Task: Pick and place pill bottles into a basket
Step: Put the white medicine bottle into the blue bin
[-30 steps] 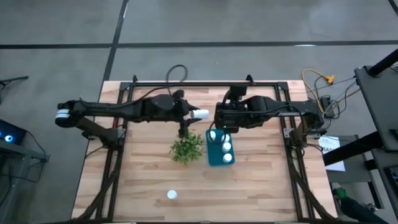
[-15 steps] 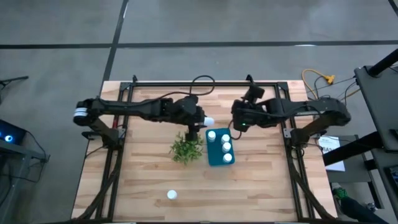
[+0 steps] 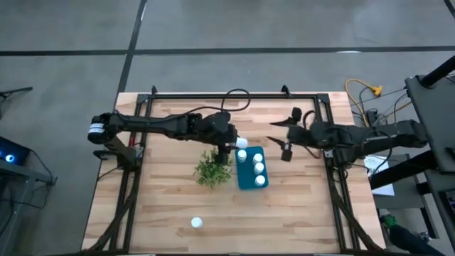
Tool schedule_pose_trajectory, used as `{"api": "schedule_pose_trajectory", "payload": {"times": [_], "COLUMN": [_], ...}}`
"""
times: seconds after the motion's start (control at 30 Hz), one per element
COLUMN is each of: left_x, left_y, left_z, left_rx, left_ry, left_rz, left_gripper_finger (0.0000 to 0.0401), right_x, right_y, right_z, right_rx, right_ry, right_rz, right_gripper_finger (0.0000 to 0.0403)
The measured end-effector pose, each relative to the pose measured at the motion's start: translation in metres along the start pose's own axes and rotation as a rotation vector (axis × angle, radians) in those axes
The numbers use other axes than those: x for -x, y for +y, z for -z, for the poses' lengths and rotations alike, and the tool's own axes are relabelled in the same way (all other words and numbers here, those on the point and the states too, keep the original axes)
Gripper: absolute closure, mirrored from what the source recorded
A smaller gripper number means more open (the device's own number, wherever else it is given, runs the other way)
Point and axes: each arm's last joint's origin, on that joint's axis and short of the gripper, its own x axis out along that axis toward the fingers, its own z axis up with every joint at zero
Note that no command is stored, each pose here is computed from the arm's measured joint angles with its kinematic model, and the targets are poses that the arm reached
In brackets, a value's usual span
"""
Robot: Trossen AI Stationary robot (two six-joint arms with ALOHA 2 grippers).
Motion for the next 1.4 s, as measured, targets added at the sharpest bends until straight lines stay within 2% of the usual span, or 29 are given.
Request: {"api": "schedule_pose_trajectory", "payload": {"times": [0.13,0.37,0.63,0.93,1.07,1.4], "left_x": [-0.005,-0.015,-0.044,-0.063,-0.071,-0.09], "left_y": [-0.003,-0.009,-0.012,-0.019,-0.022,-0.028], "left_z": [0.001,0.0,-0.007,-0.005,-0.003,-0.001], "left_rx": [-0.003,-0.011,-0.016,-0.023,-0.017,0.005], "left_ry": [0.01,0.033,0.111,0.21,0.222,0.259], "left_rz": [0.032,0.08,0.102,0.151,0.214,0.256], "left_gripper_finger": [0.0238,0.0238,0.0238,0.0238,0.0238,0.0238], "right_x": [0.009,0.014,0.017,0.025,0.027,0.029], "right_y": [0.0,0.004,0.009,0.007,0.006,0.006], "right_z": [0.016,0.047,0.071,0.085,0.088,0.095], "right_rx": [-0.041,-0.061,-0.116,-0.158,-0.16,-0.167], "right_ry": [-0.173,-0.256,-0.398,-0.424,-0.432,-0.433], "right_rz": [-0.038,-0.083,-0.14,-0.133,-0.131,-0.132], "right_gripper_finger": [0.0177,0.0177,0.0177,0.0177,0.0177,0.0177]}}
